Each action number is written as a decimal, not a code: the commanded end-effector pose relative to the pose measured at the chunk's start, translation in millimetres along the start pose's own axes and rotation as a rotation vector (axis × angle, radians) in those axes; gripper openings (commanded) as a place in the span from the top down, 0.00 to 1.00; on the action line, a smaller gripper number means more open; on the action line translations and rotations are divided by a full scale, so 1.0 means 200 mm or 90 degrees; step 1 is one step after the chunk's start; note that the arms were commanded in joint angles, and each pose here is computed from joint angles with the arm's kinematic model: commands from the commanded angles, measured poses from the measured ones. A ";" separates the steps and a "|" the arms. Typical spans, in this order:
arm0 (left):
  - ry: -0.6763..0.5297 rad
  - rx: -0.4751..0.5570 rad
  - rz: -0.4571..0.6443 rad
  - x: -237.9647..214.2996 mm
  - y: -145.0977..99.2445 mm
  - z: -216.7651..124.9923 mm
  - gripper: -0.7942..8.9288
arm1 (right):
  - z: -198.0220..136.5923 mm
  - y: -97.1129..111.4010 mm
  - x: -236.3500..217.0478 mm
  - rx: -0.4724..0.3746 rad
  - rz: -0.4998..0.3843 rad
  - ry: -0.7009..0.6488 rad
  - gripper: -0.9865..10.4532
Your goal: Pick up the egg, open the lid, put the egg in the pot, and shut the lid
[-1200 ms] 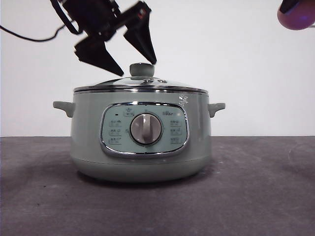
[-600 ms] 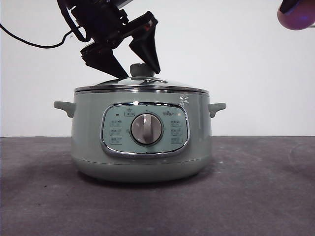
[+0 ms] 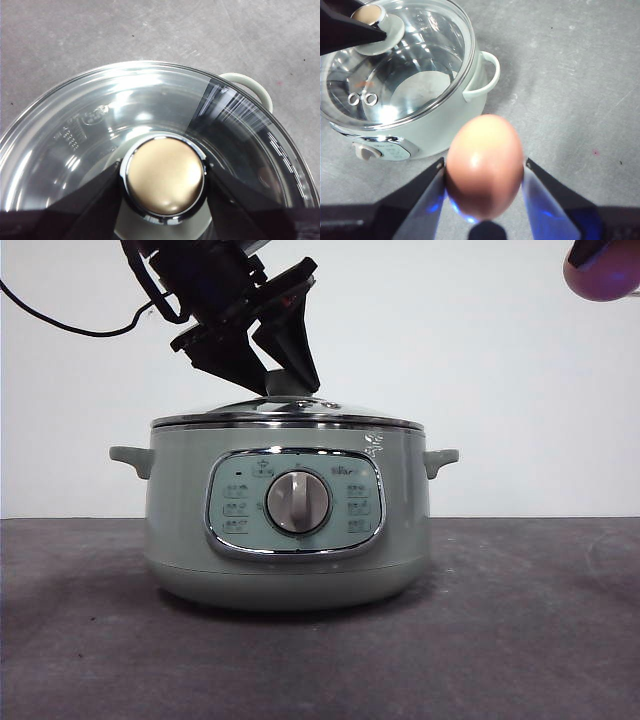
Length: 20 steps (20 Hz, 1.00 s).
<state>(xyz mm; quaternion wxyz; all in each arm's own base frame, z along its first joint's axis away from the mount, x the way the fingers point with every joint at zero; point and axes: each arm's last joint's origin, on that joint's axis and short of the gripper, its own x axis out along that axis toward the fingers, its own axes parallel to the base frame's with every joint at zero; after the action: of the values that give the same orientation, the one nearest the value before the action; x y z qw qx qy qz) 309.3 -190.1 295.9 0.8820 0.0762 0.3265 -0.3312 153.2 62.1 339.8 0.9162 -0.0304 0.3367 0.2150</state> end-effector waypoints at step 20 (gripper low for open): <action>-0.184 0.021 0.066 -1.03 -0.14 0.08 0.93 | 0.25 0.13 0.27 -0.051 0.110 -0.025 0.93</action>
<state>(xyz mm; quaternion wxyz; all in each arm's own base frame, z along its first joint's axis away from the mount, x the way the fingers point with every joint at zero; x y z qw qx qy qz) 185.4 -108.0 430.8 0.9290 0.0604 0.2176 -0.2931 208.1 114.6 346.2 0.8980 -0.0337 0.3159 0.3043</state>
